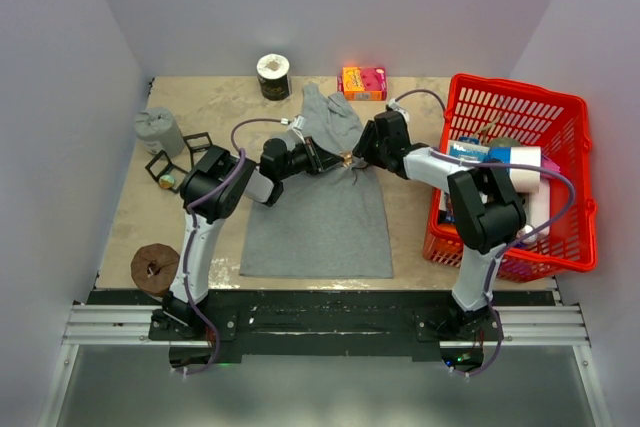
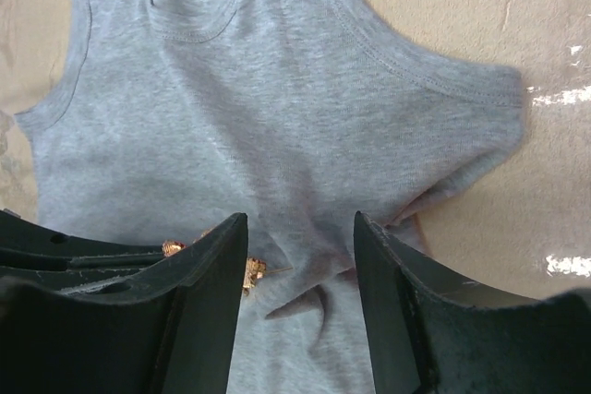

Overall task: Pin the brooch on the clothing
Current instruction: Pick up the flattened clothing from the center of the board.

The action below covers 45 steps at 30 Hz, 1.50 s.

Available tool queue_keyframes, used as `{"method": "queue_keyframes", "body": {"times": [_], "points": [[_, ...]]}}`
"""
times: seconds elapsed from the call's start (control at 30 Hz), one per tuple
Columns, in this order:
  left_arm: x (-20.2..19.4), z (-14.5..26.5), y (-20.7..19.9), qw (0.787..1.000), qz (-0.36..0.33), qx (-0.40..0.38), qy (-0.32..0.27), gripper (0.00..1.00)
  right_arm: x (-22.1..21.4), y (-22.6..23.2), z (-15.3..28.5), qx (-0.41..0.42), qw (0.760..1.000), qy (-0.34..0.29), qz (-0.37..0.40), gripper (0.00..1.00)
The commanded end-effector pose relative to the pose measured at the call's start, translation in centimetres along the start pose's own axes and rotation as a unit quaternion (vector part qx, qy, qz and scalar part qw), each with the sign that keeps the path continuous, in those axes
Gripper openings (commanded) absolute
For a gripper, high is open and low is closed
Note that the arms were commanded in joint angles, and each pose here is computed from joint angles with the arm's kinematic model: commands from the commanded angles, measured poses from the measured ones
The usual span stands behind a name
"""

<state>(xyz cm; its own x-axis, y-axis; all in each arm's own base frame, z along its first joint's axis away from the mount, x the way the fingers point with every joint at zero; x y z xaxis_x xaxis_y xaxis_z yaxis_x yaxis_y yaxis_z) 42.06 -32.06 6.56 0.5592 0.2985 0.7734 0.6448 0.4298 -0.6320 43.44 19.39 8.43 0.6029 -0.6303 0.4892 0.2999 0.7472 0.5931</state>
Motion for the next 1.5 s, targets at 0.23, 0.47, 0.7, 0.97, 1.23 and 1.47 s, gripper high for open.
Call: {"method": "queue_keyframes", "body": {"times": [0.23,0.47,0.7,0.97,1.23,1.47], "points": [[0.1,-0.1,-0.3,1.000,-0.009,-0.019,-0.012,0.00,1.4,-1.1,-1.5,-0.012,0.999,-0.028,-0.041,0.41],[-0.1,-0.1,-0.1,1.000,-0.008,-0.017,-0.011,0.00,0.3,-1.0,-2.4,0.000,0.999,0.000,-0.034,0.33],[-0.2,-0.2,-0.1,1.000,-0.006,-0.019,-0.010,0.00,-0.1,-0.9,-2.5,0.011,1.000,0.010,-0.022,0.22],[-0.6,-0.1,-0.1,1.000,-0.004,-0.022,-0.007,0.00,-0.6,0.3,-2.6,0.046,0.998,0.028,-0.035,0.00],[-1.1,0.0,-0.4,0.999,0.009,-0.033,-0.007,0.00,-0.2,1.7,-1.7,0.080,0.995,0.026,-0.052,0.00],[-1.6,-0.1,-0.7,0.999,0.016,-0.039,-0.005,0.00,0.0,2.2,-1.4,0.090,0.994,0.026,-0.057,0.00]]}}
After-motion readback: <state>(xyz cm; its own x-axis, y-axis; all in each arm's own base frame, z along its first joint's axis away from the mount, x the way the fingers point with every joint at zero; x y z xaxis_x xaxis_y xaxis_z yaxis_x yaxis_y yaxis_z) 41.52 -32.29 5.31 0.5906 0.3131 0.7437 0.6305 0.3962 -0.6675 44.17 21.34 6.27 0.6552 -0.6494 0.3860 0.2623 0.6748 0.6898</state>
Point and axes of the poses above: each gripper's point midway between its finger pads, its own z axis back along the fingers, its own y axis along the line the jaws close on, x = y × z, the point moved 3 cm from there along z, back along the fingers, and after that the axes turned 14 degrees about -z, right-handed, at the moved point
